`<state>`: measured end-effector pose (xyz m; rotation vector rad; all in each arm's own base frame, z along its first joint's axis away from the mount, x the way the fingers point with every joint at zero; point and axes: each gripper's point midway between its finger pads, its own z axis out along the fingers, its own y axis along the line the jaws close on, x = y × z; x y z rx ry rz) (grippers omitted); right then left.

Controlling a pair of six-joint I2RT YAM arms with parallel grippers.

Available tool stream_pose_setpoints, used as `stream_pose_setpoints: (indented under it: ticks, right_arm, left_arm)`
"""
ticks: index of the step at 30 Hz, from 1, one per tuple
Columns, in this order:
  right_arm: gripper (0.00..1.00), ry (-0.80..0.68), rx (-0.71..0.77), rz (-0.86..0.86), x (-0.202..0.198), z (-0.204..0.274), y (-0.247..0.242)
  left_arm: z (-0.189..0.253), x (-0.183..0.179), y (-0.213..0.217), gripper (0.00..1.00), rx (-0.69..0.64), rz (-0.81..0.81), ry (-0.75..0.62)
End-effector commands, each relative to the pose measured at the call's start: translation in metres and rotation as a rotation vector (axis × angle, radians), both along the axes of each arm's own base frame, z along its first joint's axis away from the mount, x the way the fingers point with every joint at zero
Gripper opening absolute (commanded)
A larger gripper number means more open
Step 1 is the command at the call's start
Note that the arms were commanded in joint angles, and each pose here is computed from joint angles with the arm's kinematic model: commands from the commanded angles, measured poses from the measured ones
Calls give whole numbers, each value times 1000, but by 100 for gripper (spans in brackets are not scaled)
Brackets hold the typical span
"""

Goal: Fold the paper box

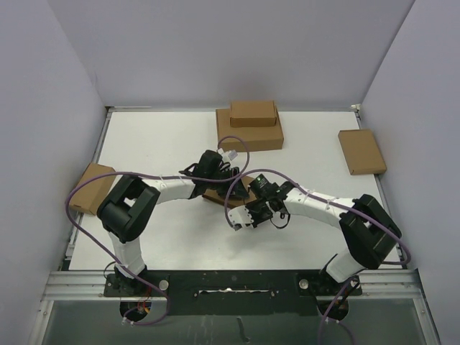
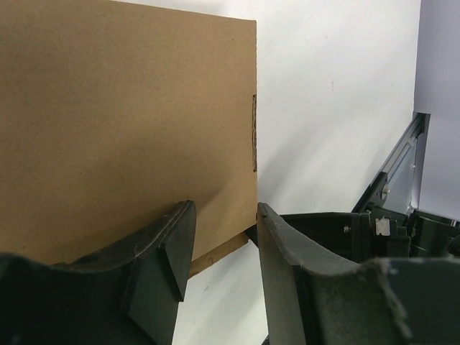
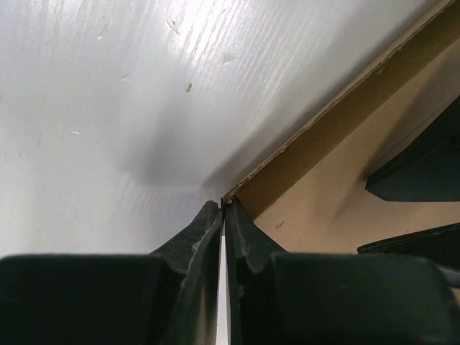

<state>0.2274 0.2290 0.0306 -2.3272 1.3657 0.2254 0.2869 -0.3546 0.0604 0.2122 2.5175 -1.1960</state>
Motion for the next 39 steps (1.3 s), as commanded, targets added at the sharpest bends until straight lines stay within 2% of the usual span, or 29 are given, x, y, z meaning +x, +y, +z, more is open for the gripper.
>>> stream_pose_setpoints:
  ticks: [1, 24, 39]
  right_arm:
    - [5, -9, 22, 57, 4, 11, 15]
    - [6, 21, -11, 187, 1, 26, 32]
    - [8, 41, -79, 171, 0, 22, 41]
  left_arm:
    - [-17, -12, 1, 39, 41, -58, 52]
    - [-15, -12, -6, 39, 9, -104, 56]
    - [-17, -15, -5, 39, 12, -110, 66]
